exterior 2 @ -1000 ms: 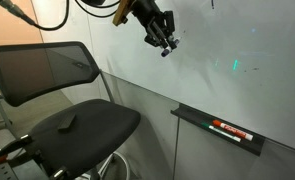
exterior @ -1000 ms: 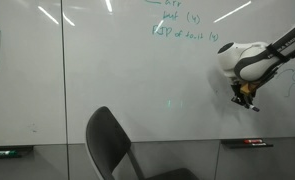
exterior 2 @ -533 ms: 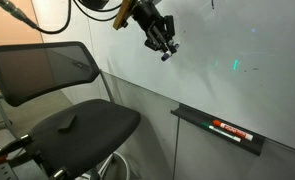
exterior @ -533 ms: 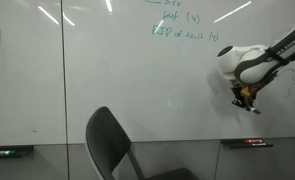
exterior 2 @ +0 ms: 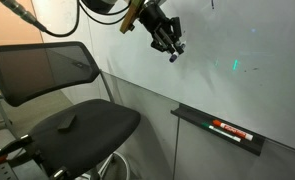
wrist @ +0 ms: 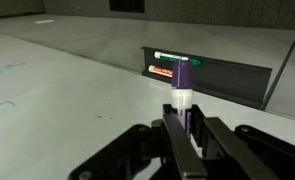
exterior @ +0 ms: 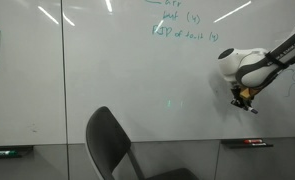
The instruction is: Use the black marker from the seat of the chair to write on the whiteboard then place the marker back on the chair.
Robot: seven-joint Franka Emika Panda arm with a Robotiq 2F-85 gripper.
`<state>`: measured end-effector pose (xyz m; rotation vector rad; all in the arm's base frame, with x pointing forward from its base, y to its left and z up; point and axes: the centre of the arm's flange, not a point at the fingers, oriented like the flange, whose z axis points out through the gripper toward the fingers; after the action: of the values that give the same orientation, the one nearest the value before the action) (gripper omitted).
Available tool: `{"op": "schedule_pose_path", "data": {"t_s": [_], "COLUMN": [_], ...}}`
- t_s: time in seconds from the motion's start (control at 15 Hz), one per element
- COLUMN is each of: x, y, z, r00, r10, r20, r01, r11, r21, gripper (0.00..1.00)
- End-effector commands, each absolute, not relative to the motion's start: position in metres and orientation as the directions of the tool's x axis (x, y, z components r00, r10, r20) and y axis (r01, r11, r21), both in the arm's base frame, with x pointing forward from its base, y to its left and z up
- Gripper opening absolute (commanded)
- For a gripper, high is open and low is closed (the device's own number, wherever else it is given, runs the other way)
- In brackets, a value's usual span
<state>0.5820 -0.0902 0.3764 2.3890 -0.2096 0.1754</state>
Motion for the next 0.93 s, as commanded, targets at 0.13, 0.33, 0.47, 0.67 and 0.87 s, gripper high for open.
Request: {"op": "schedule_pose_path", "data": {"t_s": [0.13,0.33,0.47,0.67,0.87], "x": [0.599,0.600,0.598,0.592,0.592], "y": [-0.103,-0.102,-0.095,-0.075,-0.054], "z": [0.370,0.367,0.361,0.350,0.338], "r00": [0.966,0.966,0.975,0.989,0.996], "r10": [-0.109,-0.111,-0.104,-0.084,-0.040], "r20": [0.235,0.232,0.194,0.121,0.081], "r01": [-0.240,-0.237,-0.205,-0.141,-0.081], "r11": [-0.716,-0.731,-0.751,-0.783,-0.796], "r21": [0.656,0.640,0.628,0.606,0.600], "gripper": [0.11,0.11,0.11,0.11,0.11]}}
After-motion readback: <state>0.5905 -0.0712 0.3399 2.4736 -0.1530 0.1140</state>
